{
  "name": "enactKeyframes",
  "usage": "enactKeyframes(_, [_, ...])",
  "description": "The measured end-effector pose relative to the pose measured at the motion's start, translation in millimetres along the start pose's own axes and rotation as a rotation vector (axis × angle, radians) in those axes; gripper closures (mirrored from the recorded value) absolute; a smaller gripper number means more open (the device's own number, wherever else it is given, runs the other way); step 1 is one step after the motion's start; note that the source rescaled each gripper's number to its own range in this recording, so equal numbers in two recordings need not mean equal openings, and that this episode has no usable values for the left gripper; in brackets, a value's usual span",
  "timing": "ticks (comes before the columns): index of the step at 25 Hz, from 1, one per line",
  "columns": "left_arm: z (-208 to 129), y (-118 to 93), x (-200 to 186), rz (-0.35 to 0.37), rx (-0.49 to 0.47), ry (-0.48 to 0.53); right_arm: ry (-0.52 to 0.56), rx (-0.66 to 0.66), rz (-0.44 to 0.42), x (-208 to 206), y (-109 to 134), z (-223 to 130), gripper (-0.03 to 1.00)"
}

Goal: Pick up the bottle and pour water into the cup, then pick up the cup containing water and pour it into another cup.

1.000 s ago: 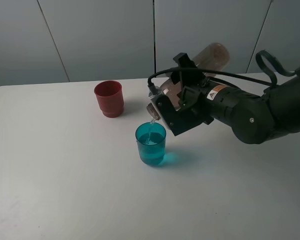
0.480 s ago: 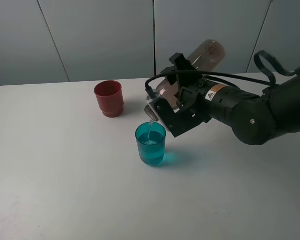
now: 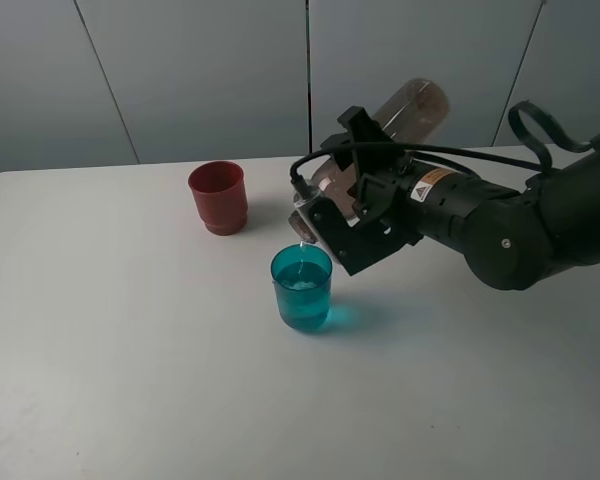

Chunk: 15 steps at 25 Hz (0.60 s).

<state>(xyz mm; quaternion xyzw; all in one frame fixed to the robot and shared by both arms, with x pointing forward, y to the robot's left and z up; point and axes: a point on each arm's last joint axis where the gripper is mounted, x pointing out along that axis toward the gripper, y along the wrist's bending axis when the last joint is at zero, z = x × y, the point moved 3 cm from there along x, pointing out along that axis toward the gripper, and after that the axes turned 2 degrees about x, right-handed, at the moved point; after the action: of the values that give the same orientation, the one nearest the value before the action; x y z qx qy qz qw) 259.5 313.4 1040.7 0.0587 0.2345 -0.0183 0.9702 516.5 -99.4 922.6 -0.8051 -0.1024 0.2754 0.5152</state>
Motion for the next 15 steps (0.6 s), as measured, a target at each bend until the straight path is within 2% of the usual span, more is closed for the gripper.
enactKeyframes(15, [0.0,0.0,0.0,0.0,0.0,0.0,-0.023,-0.031,-0.014,-0.1,-1.6,2.8,0.95])
